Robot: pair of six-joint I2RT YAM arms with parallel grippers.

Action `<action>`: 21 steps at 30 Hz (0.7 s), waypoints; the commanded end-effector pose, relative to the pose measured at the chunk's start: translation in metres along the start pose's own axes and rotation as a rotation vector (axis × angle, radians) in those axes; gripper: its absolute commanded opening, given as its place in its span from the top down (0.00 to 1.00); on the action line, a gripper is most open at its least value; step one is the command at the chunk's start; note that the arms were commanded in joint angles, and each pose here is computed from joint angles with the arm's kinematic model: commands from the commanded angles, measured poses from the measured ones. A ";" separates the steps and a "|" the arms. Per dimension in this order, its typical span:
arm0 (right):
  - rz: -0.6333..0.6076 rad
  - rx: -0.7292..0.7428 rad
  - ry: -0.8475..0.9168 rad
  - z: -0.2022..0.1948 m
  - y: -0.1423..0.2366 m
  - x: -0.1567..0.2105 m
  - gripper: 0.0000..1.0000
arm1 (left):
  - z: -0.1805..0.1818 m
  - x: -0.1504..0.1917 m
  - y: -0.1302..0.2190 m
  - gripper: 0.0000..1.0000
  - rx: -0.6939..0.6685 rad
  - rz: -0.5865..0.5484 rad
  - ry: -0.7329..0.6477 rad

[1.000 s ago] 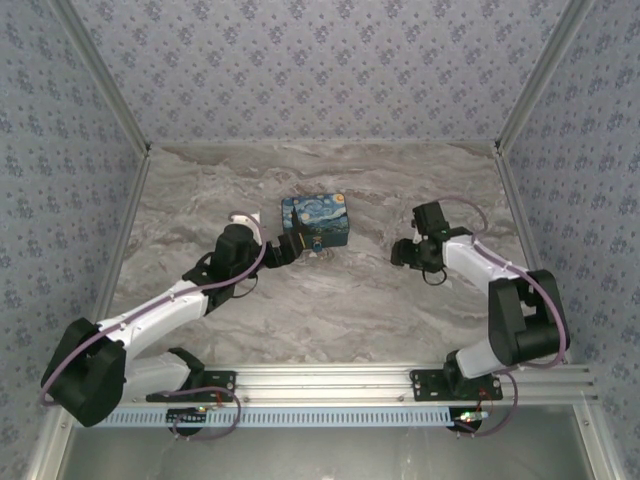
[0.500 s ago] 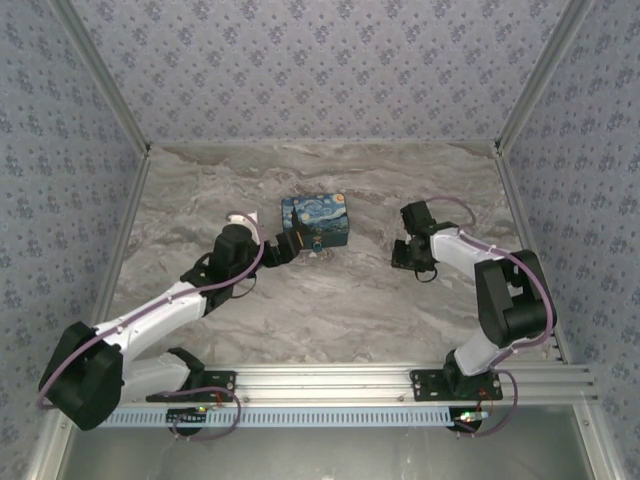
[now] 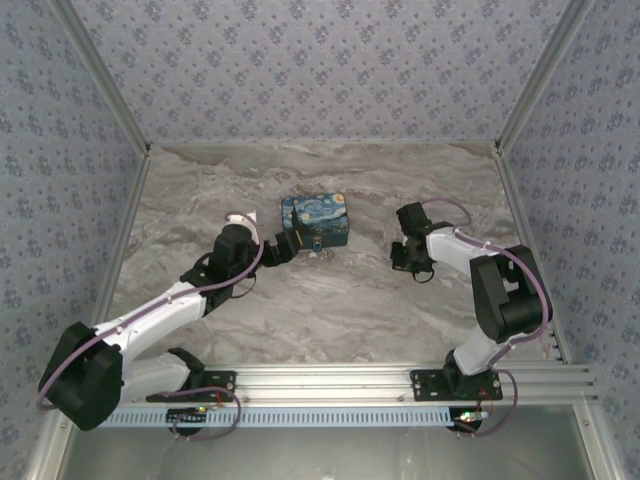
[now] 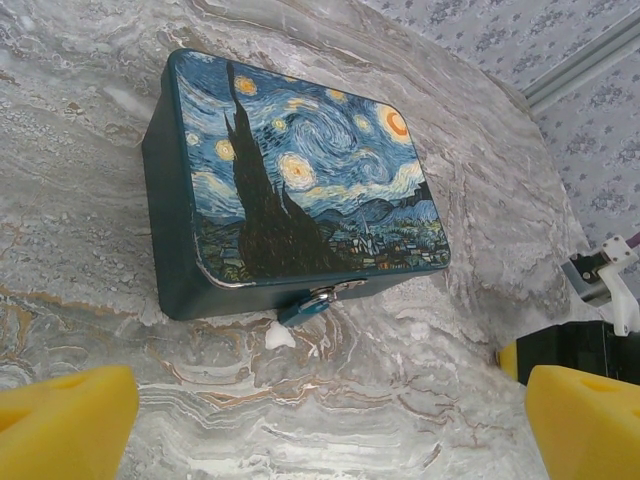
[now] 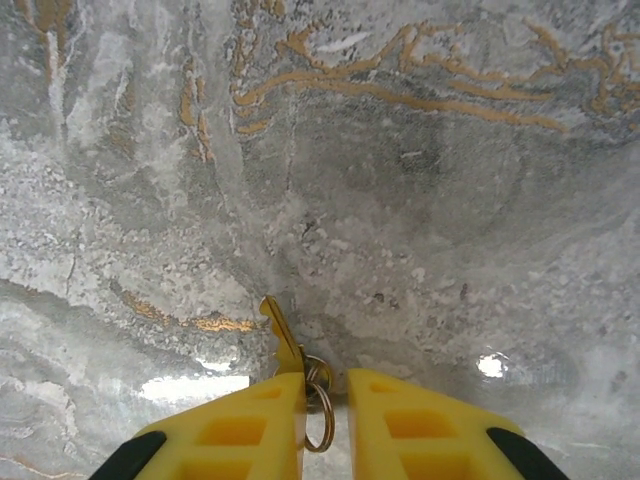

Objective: Unlock the padlock with the key

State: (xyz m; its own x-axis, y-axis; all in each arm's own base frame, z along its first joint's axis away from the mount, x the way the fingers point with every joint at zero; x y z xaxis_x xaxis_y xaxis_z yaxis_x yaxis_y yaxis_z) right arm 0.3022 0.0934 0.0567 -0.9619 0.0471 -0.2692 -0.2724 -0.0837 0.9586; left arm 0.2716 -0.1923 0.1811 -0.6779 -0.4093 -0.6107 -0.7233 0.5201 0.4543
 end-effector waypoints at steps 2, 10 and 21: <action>0.036 0.000 -0.009 0.002 -0.009 0.006 0.83 | -0.006 -0.005 0.004 0.01 0.003 -0.012 -0.027; 0.005 -0.075 -0.012 0.011 -0.007 0.004 0.99 | -0.009 -0.007 0.006 0.01 0.003 -0.014 -0.035; -0.241 -0.420 -0.089 0.038 0.039 -0.012 1.00 | -0.028 -0.019 0.016 0.01 0.065 -0.027 0.012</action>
State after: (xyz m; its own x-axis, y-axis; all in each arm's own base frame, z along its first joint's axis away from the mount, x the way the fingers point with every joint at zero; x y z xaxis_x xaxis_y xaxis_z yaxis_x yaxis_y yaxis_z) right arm 0.2956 0.1127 0.0751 -0.9122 0.1397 -0.3851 -0.4095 -0.3332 0.8493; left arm 0.2676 -0.1894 0.1904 -0.6794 -0.4065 -0.6109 -0.7220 0.5188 0.4577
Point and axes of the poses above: each hand's point on the last joint's axis, 136 mm out from that joint toward the fingers, its own y axis back along the fingers, its own z axis along the line the jaws close on, x = y × z, the point moved 4 cm from there along y, back along the fingers, and after that the axes turned 5 degrees about y, right-handed, at the moved point
